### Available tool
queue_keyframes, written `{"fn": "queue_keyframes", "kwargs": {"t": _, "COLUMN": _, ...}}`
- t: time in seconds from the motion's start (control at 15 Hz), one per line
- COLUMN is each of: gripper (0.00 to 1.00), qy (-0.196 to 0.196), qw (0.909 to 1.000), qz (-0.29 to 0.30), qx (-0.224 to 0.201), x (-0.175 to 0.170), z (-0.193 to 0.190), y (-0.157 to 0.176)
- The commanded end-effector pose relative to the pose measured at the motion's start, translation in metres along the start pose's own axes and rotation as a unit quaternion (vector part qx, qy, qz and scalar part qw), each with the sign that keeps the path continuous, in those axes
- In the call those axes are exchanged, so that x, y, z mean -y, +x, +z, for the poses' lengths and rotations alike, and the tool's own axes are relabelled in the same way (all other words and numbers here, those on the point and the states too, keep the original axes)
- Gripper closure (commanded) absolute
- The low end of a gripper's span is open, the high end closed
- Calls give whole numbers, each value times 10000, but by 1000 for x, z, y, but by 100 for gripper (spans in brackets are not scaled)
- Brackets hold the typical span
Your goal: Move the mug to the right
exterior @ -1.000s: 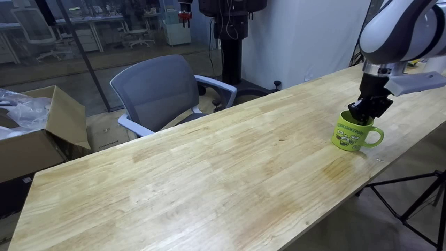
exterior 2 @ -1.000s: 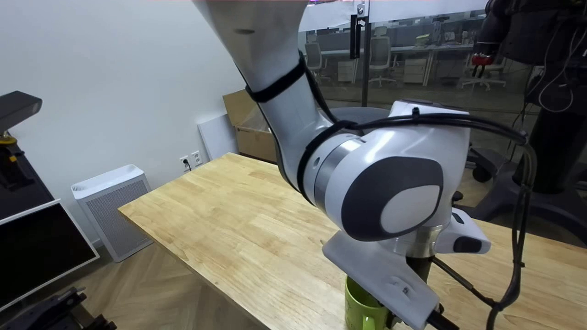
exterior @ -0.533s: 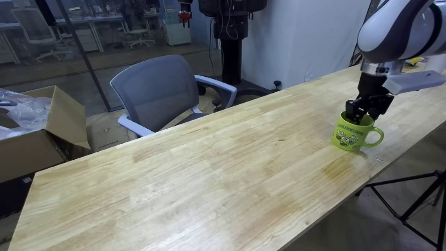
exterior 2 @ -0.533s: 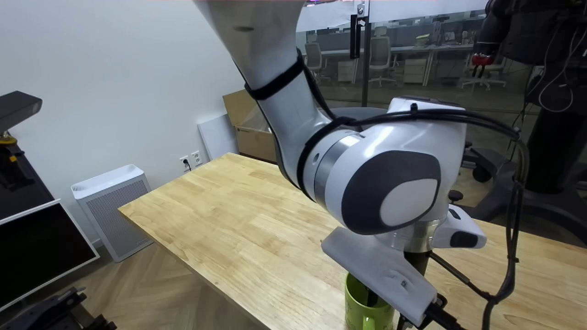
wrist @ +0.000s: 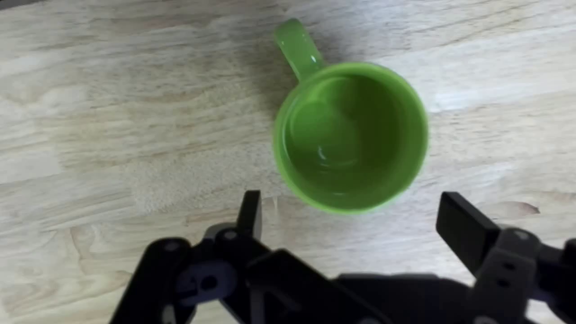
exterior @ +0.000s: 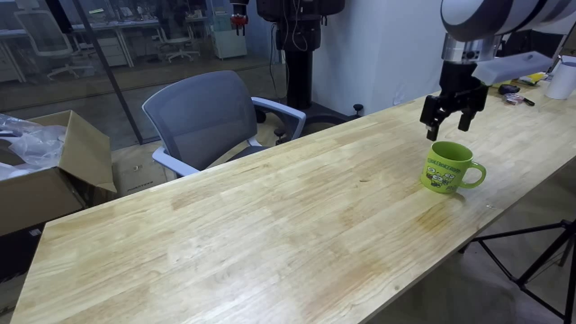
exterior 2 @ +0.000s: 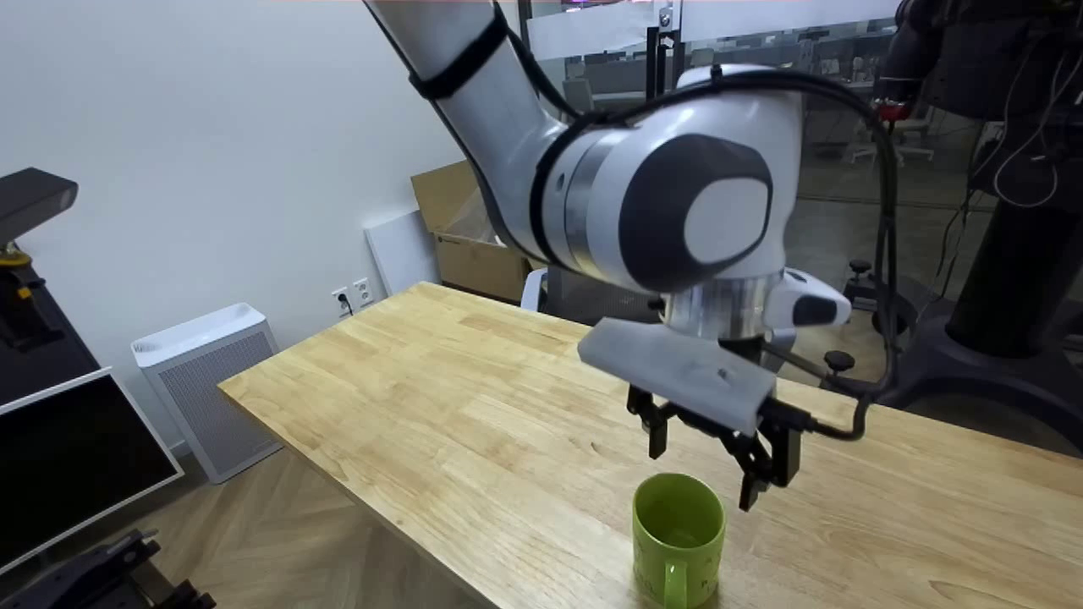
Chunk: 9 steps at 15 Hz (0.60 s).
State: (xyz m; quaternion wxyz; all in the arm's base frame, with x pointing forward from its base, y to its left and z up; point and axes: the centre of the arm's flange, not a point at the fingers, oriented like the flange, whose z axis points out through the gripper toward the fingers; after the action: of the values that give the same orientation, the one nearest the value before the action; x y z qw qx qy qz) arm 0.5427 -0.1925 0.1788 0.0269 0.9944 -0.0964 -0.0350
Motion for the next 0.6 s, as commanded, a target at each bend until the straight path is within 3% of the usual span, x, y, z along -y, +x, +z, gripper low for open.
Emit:
{"fn": "queue_keyframes", "kwargs": {"t": 0.0, "gripper": 0, "qy": -41, "qw": 10000, "qz": -55, "qx": -25, "x": 28, "z": -62, "y": 13}}
{"fn": "queue_keyframes", "kwargs": {"t": 0.27, "gripper": 0, "qy": 4, "qw": 9990, "qz": -417, "qx": 177, "x": 67, "z": -100, "y": 10}}
{"fn": "queue_keyframes", "kwargs": {"t": 0.33, "gripper": 0, "qy": 55, "qw": 9992, "qz": -392, "qx": 47, "x": 52, "z": -82, "y": 11}}
{"fn": "queue_keyframes", "kwargs": {"t": 0.53, "gripper": 0, "qy": 59, "qw": 9985, "qz": -526, "qx": 119, "x": 67, "z": -94, "y": 8}}
